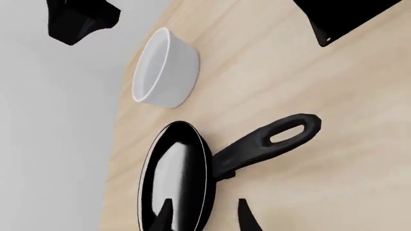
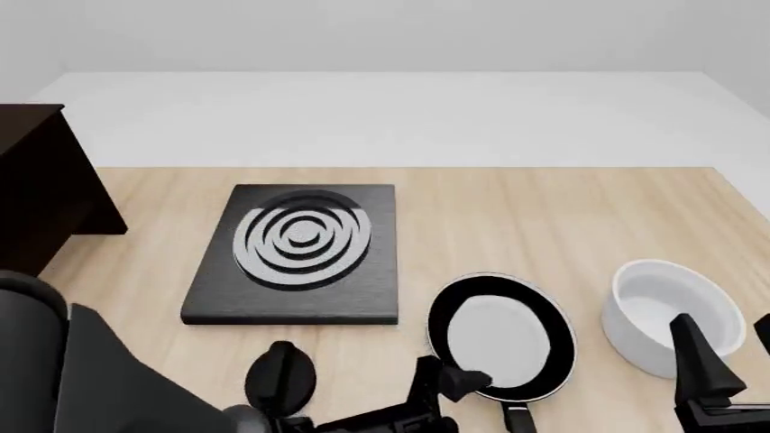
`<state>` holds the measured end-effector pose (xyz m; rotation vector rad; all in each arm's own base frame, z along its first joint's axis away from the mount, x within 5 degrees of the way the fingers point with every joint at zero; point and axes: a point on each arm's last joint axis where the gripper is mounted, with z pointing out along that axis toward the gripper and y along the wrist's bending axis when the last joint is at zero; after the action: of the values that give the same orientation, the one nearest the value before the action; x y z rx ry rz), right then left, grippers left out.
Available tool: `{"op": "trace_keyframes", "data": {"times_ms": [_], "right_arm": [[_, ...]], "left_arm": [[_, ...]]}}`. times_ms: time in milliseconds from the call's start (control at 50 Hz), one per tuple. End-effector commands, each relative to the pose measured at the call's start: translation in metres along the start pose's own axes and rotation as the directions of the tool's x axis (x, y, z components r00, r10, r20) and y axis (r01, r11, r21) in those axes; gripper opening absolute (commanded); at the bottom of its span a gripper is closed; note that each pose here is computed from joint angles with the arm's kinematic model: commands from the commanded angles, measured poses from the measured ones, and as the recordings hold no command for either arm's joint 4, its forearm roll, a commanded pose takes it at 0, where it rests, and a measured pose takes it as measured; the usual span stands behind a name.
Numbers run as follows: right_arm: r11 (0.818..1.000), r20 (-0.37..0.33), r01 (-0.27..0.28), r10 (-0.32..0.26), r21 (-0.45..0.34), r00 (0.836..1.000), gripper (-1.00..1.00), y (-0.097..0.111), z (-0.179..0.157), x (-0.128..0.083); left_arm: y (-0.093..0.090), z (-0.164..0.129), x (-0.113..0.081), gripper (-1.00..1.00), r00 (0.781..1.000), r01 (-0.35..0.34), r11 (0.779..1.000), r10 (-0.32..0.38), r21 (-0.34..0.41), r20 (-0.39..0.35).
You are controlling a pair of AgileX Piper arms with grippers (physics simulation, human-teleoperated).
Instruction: Put the frying pan under the cabinet shelf.
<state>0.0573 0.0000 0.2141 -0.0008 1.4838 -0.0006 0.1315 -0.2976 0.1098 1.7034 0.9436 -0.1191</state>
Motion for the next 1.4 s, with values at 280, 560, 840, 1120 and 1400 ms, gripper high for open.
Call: {"op": "trace_keyframes", "data": {"times_ms": [280, 560, 840, 1120, 1400], "right_arm": [[1.0, 0.0, 0.0, 0.0, 0.0, 1.0, 1.0, 0.0, 0.0, 0.0], [1.0, 0.0, 0.0, 0.0, 0.0, 1.0, 1.0, 0.0, 0.0, 0.0], [1.0, 0.0, 0.0, 0.0, 0.0, 1.0, 1.0, 0.0, 0.0, 0.0], [1.0, 0.0, 0.0, 0.0, 0.0, 1.0, 1.0, 0.0, 0.0, 0.0], [1.0, 0.0, 0.0, 0.0, 0.0, 1.0, 1.0, 0.0, 0.0, 0.0]], "left_arm": [[-0.022, 0.016, -0.001, 1.0, 0.998, -0.06, 0.995, 0.061, 0.081, -0.007], [-0.026, 0.024, -0.004, 1.0, 0.998, -0.07, 0.993, 0.071, 0.096, 0.0], [-0.033, 0.032, -0.006, 1.0, 0.997, -0.075, 0.988, 0.076, 0.132, -0.007], [-0.035, 0.038, -0.012, 1.0, 0.994, -0.104, 0.979, 0.108, 0.174, -0.01], [-0.024, 0.047, -0.019, 1.0, 0.986, -0.151, 0.96, 0.164, 0.236, -0.038]]}}
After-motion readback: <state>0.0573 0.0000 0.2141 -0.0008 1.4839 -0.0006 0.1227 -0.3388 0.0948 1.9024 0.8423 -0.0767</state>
